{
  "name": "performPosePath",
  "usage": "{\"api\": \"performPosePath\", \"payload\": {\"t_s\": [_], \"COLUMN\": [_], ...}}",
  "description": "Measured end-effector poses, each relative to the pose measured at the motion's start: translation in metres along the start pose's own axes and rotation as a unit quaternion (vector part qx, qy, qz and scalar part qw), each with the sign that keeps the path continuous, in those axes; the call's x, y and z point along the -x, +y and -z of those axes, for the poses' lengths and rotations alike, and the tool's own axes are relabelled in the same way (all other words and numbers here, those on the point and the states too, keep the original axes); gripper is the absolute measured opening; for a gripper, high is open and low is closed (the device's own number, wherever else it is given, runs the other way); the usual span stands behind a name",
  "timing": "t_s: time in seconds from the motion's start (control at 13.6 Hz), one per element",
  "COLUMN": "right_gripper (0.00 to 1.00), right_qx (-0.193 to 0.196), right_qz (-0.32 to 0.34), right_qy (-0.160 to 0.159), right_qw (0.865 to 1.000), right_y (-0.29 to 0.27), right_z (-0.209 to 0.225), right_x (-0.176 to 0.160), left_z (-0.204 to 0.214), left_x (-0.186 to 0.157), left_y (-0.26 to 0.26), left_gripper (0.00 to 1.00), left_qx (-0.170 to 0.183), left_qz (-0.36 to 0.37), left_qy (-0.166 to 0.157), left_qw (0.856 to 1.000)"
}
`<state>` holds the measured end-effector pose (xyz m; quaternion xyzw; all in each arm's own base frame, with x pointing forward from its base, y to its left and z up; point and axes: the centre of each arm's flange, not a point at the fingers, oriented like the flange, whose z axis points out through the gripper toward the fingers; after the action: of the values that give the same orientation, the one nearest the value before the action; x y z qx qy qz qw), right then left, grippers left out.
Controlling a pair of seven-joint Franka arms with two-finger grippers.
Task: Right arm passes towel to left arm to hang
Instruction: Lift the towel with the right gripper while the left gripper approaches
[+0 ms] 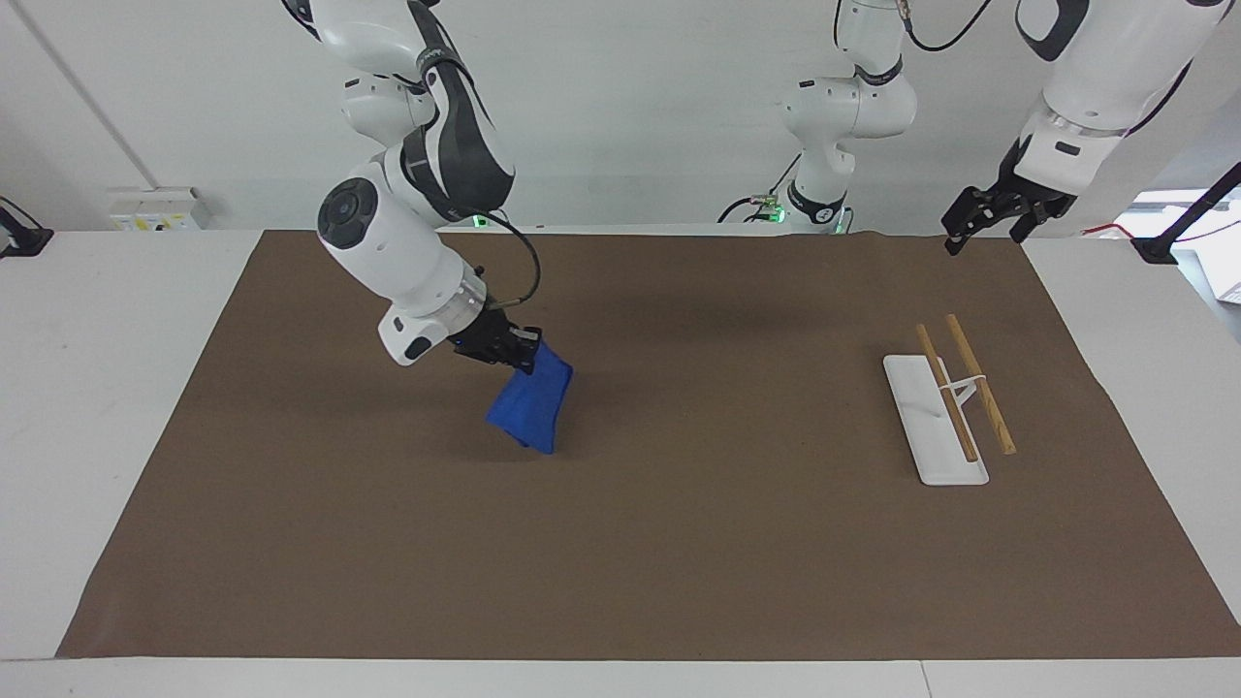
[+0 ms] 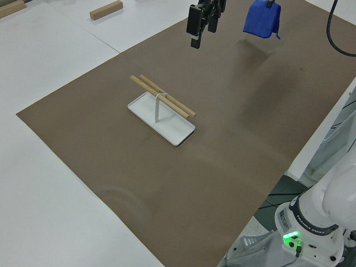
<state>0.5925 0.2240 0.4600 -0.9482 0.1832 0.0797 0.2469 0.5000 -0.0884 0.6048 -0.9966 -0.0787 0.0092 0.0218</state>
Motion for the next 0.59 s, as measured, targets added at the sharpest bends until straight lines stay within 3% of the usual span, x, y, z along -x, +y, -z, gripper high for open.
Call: {"api": "performPosePath", "payload": {"t_s": [0.15, 0.29, 0.59], "right_gripper": [0.04, 0.04, 0.04], "right_qx": [-0.061, -0.117, -0.18], "right_qz": [-0.089, -0.17, -0.282], "right_qy": [0.002, -0.009, -0.043], "right_qw": [0.994, 0.978, 0.941], "right_y": [-0.04, -0.074, -0.104], "right_z": [-0.021, -0.042, -0.058], "right_x": [0.022, 0.046, 0.074], "left_z": [-0.029, -0.049, -0.087], "left_x": [0.008, 0.015, 0.016], "left_y": [0.058, 0.106, 0.168], "left_gripper": [1.0, 1.0, 1.0], "left_qx": [0.003, 0.009, 0.023], "left_qz": [0.06, 0.136, 0.287], "left_qy": [0.01, 0.017, 0.024], "left_qw": [0.998, 0.991, 0.957]}}
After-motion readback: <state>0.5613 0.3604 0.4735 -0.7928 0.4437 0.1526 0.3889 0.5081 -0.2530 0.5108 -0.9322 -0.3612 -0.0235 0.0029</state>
